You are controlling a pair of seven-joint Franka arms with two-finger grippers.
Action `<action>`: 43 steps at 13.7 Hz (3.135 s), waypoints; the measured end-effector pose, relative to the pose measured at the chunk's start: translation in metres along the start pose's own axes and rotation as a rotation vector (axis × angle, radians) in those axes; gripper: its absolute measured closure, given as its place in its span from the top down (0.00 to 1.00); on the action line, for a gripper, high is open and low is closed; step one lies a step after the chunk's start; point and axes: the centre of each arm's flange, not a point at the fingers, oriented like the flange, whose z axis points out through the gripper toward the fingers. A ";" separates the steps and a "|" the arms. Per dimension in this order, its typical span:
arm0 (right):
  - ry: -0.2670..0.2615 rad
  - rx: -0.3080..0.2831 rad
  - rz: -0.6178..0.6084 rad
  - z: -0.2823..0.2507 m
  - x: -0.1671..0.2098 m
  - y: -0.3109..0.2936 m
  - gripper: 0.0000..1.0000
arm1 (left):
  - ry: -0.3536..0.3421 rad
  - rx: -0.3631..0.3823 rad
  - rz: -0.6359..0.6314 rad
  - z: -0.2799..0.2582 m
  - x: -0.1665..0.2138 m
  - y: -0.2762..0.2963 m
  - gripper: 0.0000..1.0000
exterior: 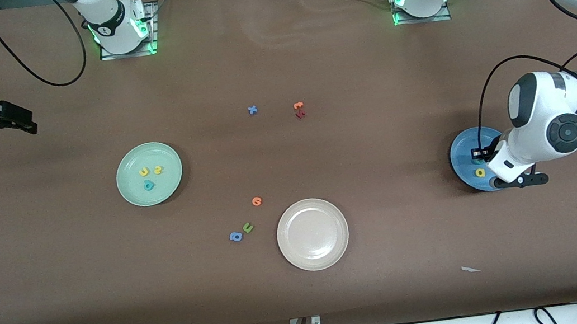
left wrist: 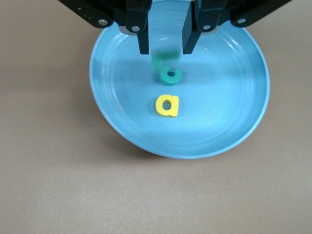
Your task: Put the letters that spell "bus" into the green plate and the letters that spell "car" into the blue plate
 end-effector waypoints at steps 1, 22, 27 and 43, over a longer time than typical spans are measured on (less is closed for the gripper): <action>0.006 0.000 0.002 -0.003 -0.003 0.001 1.00 | 0.001 0.001 0.016 -0.001 0.000 0.001 0.40; -0.030 -0.002 -0.005 0.004 -0.006 -0.003 1.00 | 0.022 -0.002 0.033 -0.013 0.005 0.008 1.00; -0.030 -0.002 -0.005 0.004 -0.006 -0.003 1.00 | 0.022 -0.002 0.034 -0.013 0.005 0.008 1.00; -0.033 -0.002 -0.005 0.005 -0.006 -0.003 1.00 | -0.061 -0.013 -0.048 -0.154 -0.010 -0.018 1.00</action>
